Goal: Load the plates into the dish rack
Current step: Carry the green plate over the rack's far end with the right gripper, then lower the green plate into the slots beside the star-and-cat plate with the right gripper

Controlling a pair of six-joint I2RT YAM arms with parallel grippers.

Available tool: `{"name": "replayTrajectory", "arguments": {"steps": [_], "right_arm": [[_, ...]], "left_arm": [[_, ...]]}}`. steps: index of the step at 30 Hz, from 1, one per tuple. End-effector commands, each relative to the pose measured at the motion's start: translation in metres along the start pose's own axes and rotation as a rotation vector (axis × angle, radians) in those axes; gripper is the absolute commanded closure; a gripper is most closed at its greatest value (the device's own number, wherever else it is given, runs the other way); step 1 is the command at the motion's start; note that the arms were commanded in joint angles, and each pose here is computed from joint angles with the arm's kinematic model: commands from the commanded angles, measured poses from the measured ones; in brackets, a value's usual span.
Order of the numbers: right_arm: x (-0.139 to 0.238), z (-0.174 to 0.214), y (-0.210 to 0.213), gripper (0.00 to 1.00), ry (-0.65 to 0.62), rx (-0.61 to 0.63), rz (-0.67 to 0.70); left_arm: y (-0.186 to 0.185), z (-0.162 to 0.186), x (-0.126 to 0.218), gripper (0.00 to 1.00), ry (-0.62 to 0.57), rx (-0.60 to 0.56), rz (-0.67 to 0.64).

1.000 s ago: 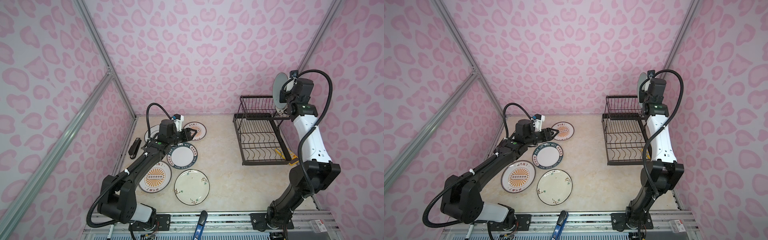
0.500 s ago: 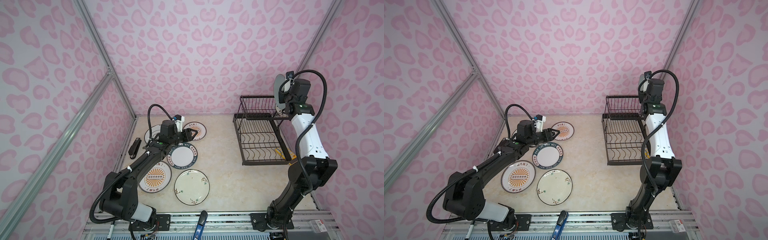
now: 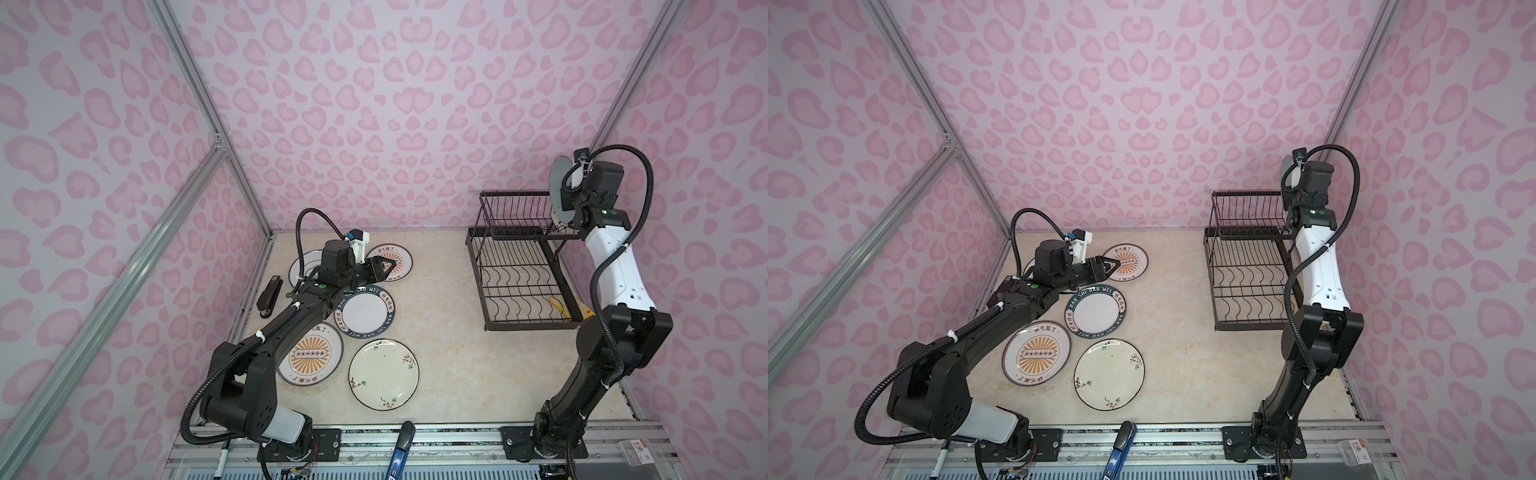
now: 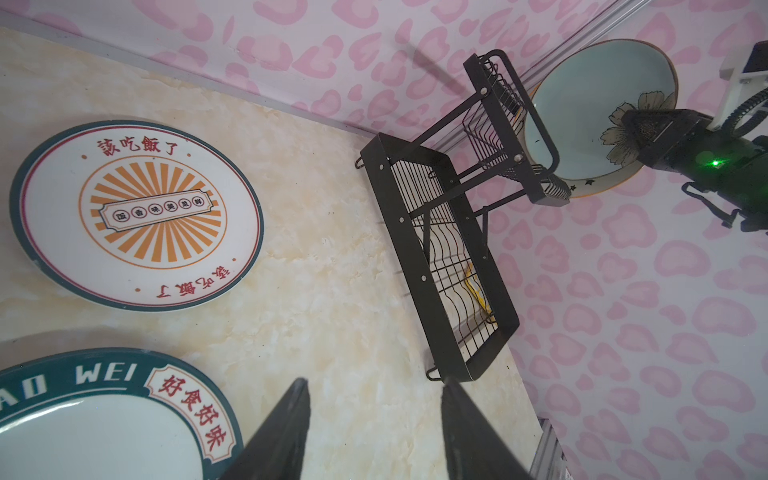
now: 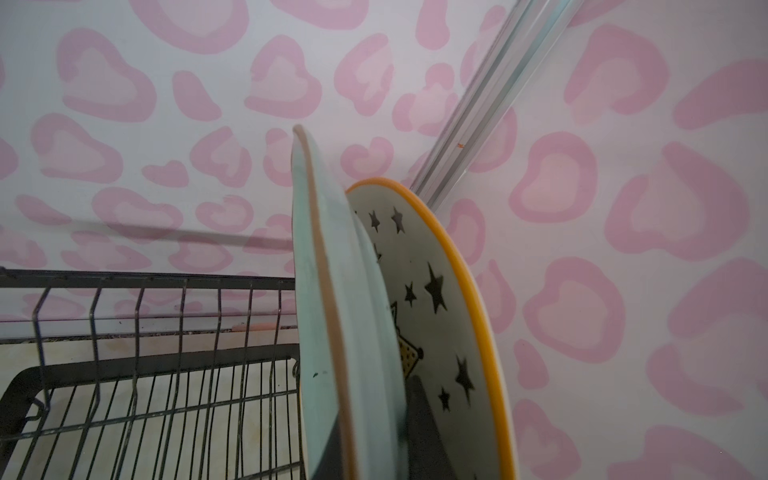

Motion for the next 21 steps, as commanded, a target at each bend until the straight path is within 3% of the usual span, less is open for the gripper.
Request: {"name": "replayTrajectory", "arguments": {"steps": [1, 21], "right_arm": [[0.000, -0.012, -0.008, 1.00, -0.099, -0.031, 0.041], [0.016, 0.008, -0.004, 1.00, -0.057, -0.050, 0.038]], "left_arm": [[-0.007, -0.007, -0.001, 0.47, -0.024, -0.020, 0.036], [-0.008, -0.007, -0.004, 0.47, -0.015, -0.009, 0.059]]}}
Point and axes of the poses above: each gripper's point midway between its finger pads, its own x axis back along the fingers, its own y axis along the line the jaws close on, z = x × y, the point moved 9 cm from there along x, back along the fingers, and after that the axes turned 11 degrees about x, right-handed, at the moved point
